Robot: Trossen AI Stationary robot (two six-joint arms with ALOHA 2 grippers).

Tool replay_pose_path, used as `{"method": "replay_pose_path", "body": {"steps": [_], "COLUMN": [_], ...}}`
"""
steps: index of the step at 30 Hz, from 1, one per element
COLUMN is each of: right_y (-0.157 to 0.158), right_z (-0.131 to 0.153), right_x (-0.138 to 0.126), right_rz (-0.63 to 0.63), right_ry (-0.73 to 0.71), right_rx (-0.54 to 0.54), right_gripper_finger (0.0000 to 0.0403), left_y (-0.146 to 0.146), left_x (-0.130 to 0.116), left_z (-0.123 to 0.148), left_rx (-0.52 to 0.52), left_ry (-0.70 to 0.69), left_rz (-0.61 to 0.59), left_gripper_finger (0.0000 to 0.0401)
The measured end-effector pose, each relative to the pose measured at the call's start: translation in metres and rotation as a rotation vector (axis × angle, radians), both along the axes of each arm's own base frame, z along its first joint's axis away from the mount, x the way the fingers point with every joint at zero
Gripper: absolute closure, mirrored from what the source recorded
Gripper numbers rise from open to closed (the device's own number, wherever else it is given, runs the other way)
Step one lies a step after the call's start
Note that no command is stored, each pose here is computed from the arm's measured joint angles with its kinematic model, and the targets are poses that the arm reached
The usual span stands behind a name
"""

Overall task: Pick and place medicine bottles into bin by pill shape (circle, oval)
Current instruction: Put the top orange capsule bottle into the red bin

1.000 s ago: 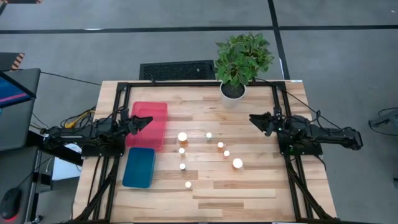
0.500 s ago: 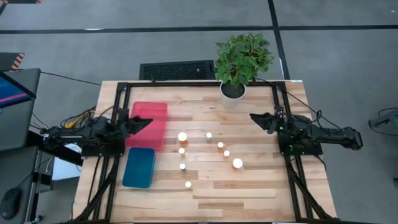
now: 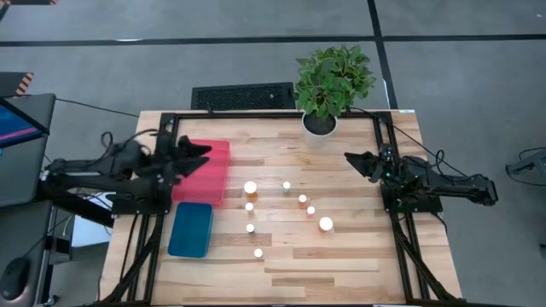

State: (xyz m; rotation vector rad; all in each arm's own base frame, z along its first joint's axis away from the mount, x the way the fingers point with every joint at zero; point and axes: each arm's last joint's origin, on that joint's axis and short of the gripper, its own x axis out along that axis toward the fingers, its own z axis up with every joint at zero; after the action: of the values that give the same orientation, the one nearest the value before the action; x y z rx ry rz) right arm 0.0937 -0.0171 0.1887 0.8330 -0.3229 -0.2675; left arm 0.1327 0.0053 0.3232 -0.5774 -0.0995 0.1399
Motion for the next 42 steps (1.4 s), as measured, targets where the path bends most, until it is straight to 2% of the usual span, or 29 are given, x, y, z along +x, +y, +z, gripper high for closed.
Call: {"method": "replay_pose_path", "body": {"steps": [4,7,13,19,25,30,35,42], "right_y": [0.0,0.0,0.0,0.0,0.0,0.0,0.0,0.0], "right_z": [0.0,0.0,-0.004,-0.006,-0.006,-0.007,-0.008,-0.01], "right_x": [0.0,0.0,0.001,0.001,0.001,0.001,0.001,0.001], "right_rz": [0.0,0.0,0.0,0.0,0.0,0.003,0.003,0.003], "right_ry": [0.0,0.006,0.052,0.07,0.073,0.081,0.098,0.114], "right_rx": [-0.001,-0.001,0.005,0.007,0.007,0.008,0.01,0.011], "right_gripper_finger": [0.0127,0.0127,0.0127,0.0127,0.0127,0.0127,0.0127,0.0127], "left_y": [0.0,0.001,0.001,0.005,0.011,0.017,0.018,0.017], "left_x": [0.039,0.068,0.122,0.16,0.178,0.184,0.185,0.183], "left_z": [0.013,0.01,-0.009,-0.047,-0.086,-0.109,-0.115,-0.116], "left_rx": [0.075,0.145,0.267,0.378,0.375,0.359,0.332,0.359], "left_ry": [0.299,0.509,0.756,0.928,1.083,1.19,1.205,1.228], "left_rz": [-0.003,-0.018,-0.074,-0.13,-0.165,-0.205,-0.249,-0.28], "left_gripper_finger": [0.012,0.012,0.012,0.012,0.012,0.012,0.012,0.011]}}
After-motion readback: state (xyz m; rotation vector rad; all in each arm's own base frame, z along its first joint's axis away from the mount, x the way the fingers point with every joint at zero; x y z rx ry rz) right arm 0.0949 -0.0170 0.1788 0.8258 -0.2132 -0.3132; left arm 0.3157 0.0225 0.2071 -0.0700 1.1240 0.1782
